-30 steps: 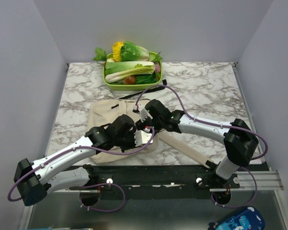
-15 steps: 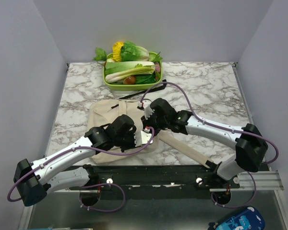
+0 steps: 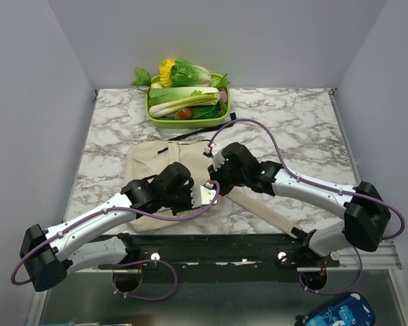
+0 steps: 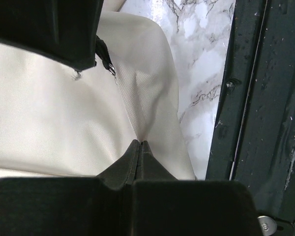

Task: Pack the student bag
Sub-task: Zip the student bag at the center of the board.

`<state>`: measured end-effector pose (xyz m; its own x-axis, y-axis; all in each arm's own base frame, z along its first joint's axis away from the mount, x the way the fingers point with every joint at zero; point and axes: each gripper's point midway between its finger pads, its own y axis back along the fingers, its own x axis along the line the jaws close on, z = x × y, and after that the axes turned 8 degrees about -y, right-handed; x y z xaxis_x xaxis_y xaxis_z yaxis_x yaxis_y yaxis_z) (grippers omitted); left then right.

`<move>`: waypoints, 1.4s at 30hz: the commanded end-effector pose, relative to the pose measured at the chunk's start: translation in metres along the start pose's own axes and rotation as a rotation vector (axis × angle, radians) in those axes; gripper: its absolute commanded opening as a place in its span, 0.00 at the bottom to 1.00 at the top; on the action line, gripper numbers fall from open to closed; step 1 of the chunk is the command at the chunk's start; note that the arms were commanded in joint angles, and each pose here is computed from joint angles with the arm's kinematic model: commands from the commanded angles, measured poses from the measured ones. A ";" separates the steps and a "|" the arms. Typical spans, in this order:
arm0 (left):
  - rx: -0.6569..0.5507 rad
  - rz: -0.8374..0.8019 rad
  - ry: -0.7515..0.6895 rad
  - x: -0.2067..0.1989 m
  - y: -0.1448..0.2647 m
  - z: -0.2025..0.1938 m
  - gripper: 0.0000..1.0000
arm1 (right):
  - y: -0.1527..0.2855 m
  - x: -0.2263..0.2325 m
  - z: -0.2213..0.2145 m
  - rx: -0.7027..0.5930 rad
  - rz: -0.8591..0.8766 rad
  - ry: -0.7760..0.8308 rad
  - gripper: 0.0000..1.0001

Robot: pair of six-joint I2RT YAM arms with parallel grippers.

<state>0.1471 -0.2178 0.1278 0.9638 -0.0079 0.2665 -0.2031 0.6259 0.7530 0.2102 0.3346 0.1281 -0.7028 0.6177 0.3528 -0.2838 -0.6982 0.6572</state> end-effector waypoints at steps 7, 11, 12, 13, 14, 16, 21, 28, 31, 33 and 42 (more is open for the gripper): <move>-0.037 0.004 -0.034 0.007 0.013 0.019 0.00 | 0.034 -0.073 0.040 -0.198 -0.207 -0.026 0.01; -0.042 -0.005 -0.052 0.007 0.016 0.022 0.00 | 0.029 -0.087 0.054 -0.235 -0.231 -0.016 0.01; -0.050 -0.012 -0.055 0.007 0.017 0.025 0.00 | 0.029 -0.091 0.059 -0.253 -0.242 -0.015 0.01; -0.046 -0.022 -0.057 0.005 0.018 0.024 0.00 | 0.025 -0.096 0.058 -0.248 -0.250 -0.012 0.01; -0.046 -0.026 -0.062 0.004 0.019 0.025 0.00 | 0.024 -0.098 0.058 -0.247 -0.253 -0.012 0.01; -0.046 -0.043 -0.067 0.001 0.020 0.025 0.00 | 0.024 -0.103 0.061 -0.254 -0.257 -0.025 0.01; -0.054 0.004 -0.024 0.013 0.019 0.033 0.00 | 0.026 -0.060 0.063 -0.268 -0.038 -0.057 0.01; -0.148 0.129 0.107 0.053 0.019 0.076 0.08 | 0.037 -0.023 0.035 -0.252 0.100 -0.096 0.01; -0.162 0.058 0.160 0.050 0.004 0.087 0.13 | 0.042 -0.025 0.029 -0.269 0.089 -0.099 0.01; -0.148 0.014 0.190 0.048 -0.014 0.088 0.15 | 0.043 -0.021 0.029 -0.285 0.109 -0.100 0.01; -0.143 -0.069 0.199 0.047 -0.056 0.091 0.17 | 0.048 -0.041 0.026 -0.317 -0.001 -0.106 0.01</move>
<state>0.1944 -0.3090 0.1416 0.9860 0.1227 0.1127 -0.1663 0.6810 0.7132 0.2339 0.2871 0.1513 -0.6359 0.6229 0.4557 -0.4306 -0.7763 0.4604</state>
